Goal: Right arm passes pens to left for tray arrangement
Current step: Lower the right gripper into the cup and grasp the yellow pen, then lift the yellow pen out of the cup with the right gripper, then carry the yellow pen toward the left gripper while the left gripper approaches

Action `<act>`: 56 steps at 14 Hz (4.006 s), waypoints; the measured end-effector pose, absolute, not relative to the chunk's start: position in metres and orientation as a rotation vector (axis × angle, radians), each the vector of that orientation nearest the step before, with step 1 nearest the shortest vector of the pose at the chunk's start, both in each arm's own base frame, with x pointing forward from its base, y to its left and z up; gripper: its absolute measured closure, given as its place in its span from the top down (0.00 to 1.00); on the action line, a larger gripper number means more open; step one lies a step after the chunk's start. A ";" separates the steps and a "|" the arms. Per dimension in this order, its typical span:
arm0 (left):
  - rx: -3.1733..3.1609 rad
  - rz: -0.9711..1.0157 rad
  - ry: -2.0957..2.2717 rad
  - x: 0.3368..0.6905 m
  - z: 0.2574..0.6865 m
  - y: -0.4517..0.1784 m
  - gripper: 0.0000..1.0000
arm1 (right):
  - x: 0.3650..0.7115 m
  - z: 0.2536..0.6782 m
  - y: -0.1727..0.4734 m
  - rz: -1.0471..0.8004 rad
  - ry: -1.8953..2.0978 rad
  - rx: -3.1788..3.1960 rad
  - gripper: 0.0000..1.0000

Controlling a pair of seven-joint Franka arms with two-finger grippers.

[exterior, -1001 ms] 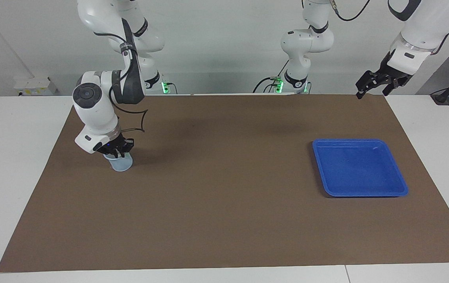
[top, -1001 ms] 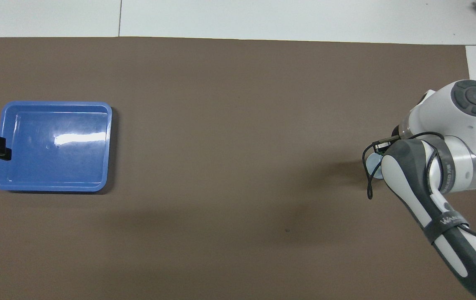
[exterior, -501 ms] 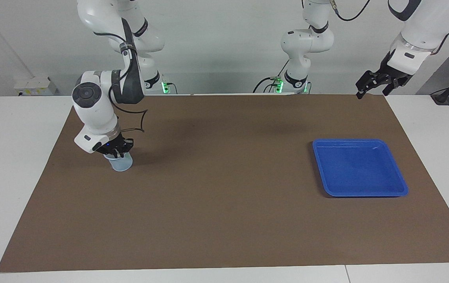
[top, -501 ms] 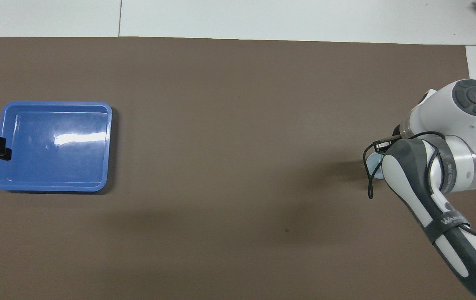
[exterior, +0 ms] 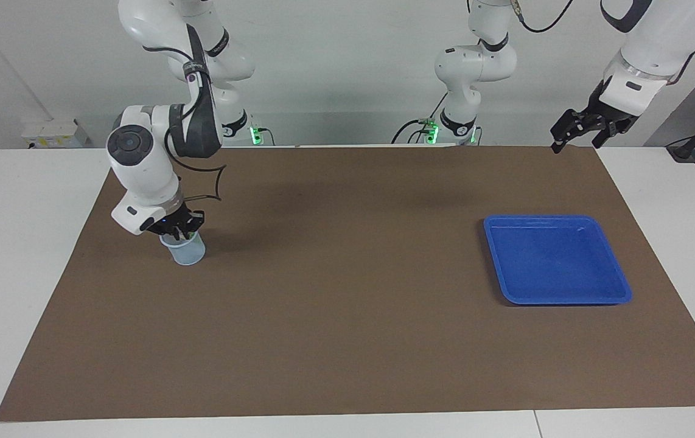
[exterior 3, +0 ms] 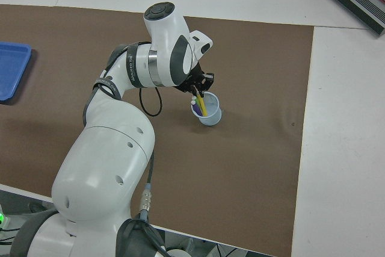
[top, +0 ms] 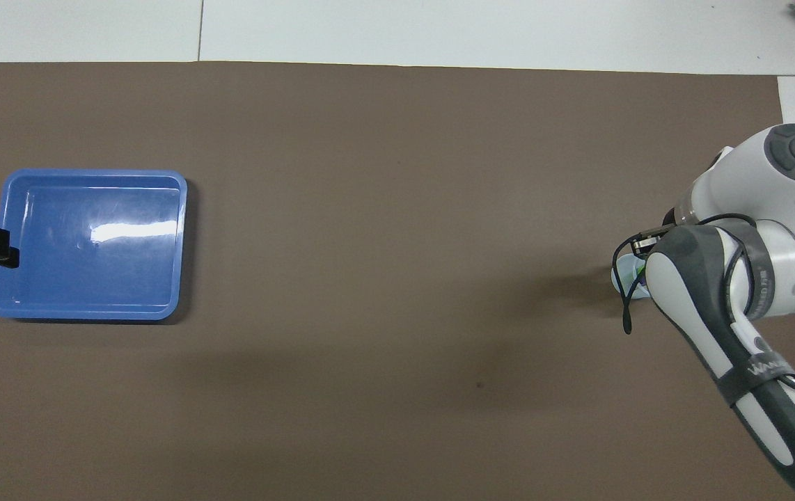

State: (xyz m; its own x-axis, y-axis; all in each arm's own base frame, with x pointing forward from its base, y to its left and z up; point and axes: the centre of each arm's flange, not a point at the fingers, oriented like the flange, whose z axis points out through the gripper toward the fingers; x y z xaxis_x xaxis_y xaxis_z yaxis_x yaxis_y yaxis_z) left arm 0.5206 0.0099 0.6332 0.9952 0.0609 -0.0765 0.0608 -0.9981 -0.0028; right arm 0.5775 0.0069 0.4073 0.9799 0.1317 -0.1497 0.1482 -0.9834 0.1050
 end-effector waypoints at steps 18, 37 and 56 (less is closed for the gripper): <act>-3.137 0.124 -0.095 0.519 0.634 0.009 1.00 | 0.556 0.540 0.001 -0.240 0.201 3.008 0.19; -3.039 0.294 -1.069 0.498 0.610 -0.057 1.00 | 0.555 0.571 0.045 -0.249 0.115 3.608 0.19; -2.314 0.448 -2.584 0.410 0.582 -0.319 1.00 | 0.535 0.545 0.133 -0.112 0.136 4.084 0.19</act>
State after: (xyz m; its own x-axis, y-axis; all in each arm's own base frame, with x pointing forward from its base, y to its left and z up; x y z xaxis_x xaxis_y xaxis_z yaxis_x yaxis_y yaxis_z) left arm 0.4098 -0.3194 0.5815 -0.0894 0.9022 -0.4219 0.9916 0.1204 0.0472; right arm 0.5347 0.1325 0.5446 0.9971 0.0750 -0.0164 0.0305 -0.5834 -0.8116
